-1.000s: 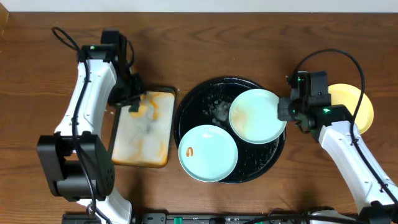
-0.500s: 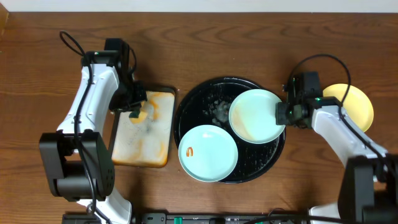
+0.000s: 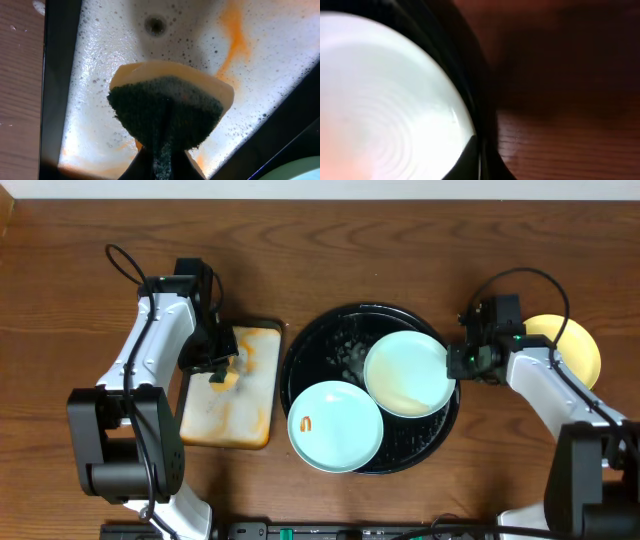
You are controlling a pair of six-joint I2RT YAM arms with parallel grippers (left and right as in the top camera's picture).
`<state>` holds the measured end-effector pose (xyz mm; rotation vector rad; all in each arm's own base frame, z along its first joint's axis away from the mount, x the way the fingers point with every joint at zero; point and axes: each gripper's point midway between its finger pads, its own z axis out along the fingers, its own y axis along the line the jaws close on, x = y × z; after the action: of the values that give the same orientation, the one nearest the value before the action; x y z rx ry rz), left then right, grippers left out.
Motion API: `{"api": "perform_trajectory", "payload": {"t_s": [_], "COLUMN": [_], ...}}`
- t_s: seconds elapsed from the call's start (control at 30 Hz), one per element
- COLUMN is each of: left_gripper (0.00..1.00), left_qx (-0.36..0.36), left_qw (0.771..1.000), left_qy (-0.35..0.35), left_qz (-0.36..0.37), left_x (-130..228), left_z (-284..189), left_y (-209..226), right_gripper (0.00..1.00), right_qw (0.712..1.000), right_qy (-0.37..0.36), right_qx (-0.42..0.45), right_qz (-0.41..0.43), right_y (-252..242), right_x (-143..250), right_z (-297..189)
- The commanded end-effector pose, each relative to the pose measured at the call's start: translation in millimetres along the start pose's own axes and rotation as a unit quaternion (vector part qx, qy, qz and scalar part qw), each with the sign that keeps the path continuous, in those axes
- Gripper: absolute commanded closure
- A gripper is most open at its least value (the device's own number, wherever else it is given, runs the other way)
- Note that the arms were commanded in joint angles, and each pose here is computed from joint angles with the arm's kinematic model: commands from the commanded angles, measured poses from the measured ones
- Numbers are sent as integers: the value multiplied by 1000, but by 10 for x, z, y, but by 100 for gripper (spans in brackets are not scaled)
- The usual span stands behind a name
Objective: Clean dirty plates on tray and stack at the side
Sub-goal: 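Lift the larger light-blue plate off the black tray with the right gripper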
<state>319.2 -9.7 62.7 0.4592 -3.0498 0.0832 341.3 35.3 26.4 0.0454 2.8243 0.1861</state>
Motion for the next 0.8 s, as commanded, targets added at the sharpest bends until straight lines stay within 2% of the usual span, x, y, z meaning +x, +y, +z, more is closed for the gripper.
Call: {"api": "perform_trajectory", "payload": {"t_s": [0.0,0.13,0.23,0.27,0.33,0.47,0.77], "left_gripper": [92,92,91,91,91,91,91], "left_qx": [-8,-7,-7,-7,-7,-7,-7], "left_qw": [1000,1000,1000,1000,1000,1000,1000], "left_qy": [0,-2,-3,-3,-3,-5,-5], "left_qz": [6,6,6,6,6,6,6], "left_x": [-2,-14,-17,-17,-17,-25,-25], "left_z": [10,10,10,10,10,10,10], "left_y": [31,27,27,26,27,24,24], "right_gripper": [99,99,98,91,82,75,82], "right_qw": [999,997,998,998,999,999,999], "right_qy": [-42,-74,-70,-60,-38,-12,33], "right_qx": [13,9,5,5,-1,-38,-29], "right_qz": [6,3,1,-1,-7,-32,-9], "right_y": [-57,-26,7,11,49,206,150], "right_x": [-182,-289,-250,-201,-102,11,148], "right_z": [-200,-384,-428,-417,-378,-315,-44]}}
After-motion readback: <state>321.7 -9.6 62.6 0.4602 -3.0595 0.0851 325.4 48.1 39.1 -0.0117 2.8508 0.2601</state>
